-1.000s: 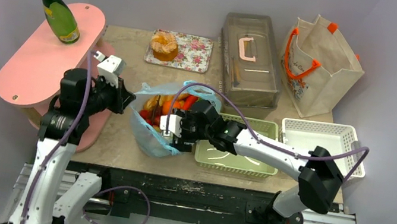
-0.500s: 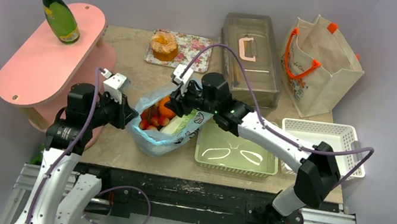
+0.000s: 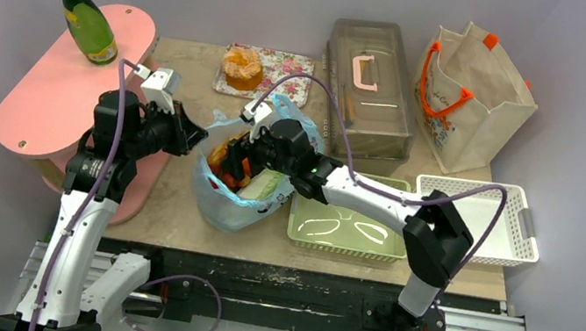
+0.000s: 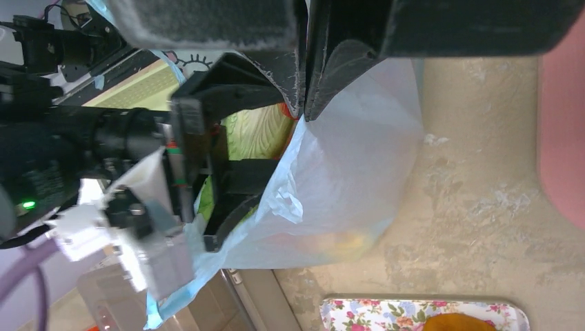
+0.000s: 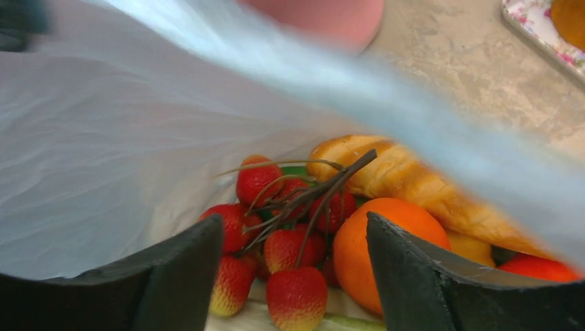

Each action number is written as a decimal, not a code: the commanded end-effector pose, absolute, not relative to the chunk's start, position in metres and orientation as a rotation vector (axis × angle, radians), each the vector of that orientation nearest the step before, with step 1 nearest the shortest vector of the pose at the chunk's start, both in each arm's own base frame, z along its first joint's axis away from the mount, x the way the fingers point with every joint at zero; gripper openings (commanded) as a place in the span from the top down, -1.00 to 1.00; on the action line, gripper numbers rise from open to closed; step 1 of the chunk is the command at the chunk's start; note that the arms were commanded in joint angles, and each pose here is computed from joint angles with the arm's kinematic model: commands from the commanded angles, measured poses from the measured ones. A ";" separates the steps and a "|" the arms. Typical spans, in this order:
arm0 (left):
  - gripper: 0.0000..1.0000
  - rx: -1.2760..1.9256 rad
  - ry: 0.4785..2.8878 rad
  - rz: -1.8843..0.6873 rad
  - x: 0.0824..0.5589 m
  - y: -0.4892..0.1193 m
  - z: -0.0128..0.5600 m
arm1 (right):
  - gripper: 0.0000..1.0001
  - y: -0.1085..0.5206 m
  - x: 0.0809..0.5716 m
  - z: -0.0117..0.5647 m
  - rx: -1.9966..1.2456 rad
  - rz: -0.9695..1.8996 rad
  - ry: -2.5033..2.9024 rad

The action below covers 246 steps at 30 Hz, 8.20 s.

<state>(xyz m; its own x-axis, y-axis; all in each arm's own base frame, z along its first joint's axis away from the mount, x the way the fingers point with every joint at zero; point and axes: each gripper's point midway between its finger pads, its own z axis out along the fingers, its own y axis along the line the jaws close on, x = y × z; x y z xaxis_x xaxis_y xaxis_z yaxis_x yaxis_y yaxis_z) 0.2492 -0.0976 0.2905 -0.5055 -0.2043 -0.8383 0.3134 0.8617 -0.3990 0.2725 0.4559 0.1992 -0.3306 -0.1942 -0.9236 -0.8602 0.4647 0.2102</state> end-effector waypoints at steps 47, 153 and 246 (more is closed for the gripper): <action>1.00 0.083 2.016 -0.581 0.257 -0.091 0.272 | 1.00 0.322 0.337 0.476 -0.413 0.790 1.363; 1.00 0.933 1.538 -0.336 0.207 -0.101 0.309 | -0.97 0.359 0.212 0.187 -1.677 0.523 1.294; 1.00 0.640 1.828 -0.312 0.280 -0.068 0.269 | 0.97 0.117 0.216 0.149 -1.645 0.035 1.892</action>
